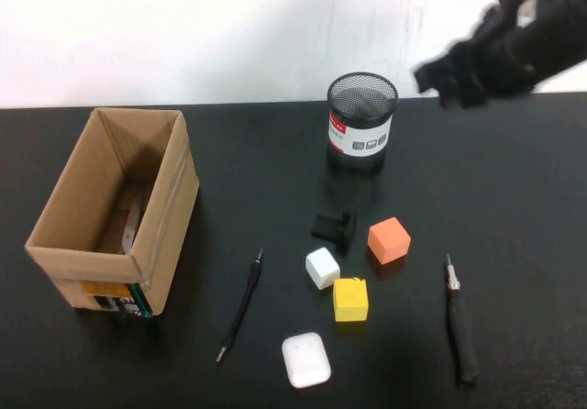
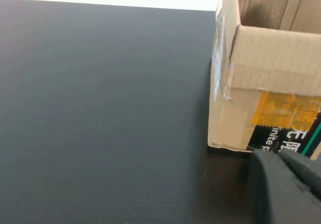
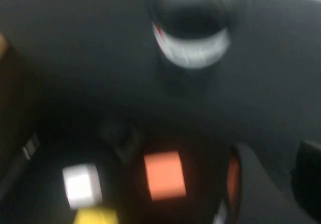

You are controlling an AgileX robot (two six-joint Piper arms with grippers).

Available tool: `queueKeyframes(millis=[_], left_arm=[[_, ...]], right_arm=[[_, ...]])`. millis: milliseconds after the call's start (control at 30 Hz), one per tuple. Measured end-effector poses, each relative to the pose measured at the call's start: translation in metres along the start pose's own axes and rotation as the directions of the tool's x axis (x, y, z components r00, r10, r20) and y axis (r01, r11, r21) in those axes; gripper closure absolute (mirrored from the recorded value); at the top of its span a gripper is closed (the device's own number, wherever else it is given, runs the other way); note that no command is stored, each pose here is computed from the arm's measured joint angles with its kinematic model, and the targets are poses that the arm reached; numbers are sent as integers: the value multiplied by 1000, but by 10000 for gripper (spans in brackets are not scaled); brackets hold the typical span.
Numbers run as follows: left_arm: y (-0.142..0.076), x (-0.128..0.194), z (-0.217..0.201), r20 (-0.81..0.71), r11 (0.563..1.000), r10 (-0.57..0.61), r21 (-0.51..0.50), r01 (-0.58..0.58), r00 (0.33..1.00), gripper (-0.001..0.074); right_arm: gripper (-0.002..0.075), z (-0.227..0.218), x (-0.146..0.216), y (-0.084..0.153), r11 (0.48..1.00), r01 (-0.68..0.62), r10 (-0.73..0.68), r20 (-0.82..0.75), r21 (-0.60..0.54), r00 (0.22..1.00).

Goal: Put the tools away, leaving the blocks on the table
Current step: Pick up the black Screwdriver from the table

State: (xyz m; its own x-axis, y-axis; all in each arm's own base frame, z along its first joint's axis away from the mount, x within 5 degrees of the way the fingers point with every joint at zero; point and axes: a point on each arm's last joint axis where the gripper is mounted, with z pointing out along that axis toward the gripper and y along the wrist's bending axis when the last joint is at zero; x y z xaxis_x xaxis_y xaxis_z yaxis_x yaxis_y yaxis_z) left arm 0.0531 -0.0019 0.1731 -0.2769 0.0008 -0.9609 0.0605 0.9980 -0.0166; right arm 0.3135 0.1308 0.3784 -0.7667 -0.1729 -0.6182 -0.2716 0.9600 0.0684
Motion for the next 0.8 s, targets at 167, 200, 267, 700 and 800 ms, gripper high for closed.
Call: queueKeyframes(millis=[167,200,267,700,800], left_arm=[[0,0,0,0,1000,0,0,0,1000,739],[0,0,0,0,1000,0,0,0,1000,739],[0,0,0,0,1000,0,0,0,1000,739],[0,0,0,0,1000,0,0,0,1000,739],[0,0,0,0,1000,0,0,0,1000,739]], right_arm=[[561,7,16,0,1000,-7,9,-183,9,983],[561,6,17,0,1000,-9,10,-195,5,981],[561,7,20,0,1000,-14,13,-199,-1,980],[560,62,112,-7,988,-151,151,-301,22,942],[554,72,122,-3,990,-139,136,-284,8,949]])
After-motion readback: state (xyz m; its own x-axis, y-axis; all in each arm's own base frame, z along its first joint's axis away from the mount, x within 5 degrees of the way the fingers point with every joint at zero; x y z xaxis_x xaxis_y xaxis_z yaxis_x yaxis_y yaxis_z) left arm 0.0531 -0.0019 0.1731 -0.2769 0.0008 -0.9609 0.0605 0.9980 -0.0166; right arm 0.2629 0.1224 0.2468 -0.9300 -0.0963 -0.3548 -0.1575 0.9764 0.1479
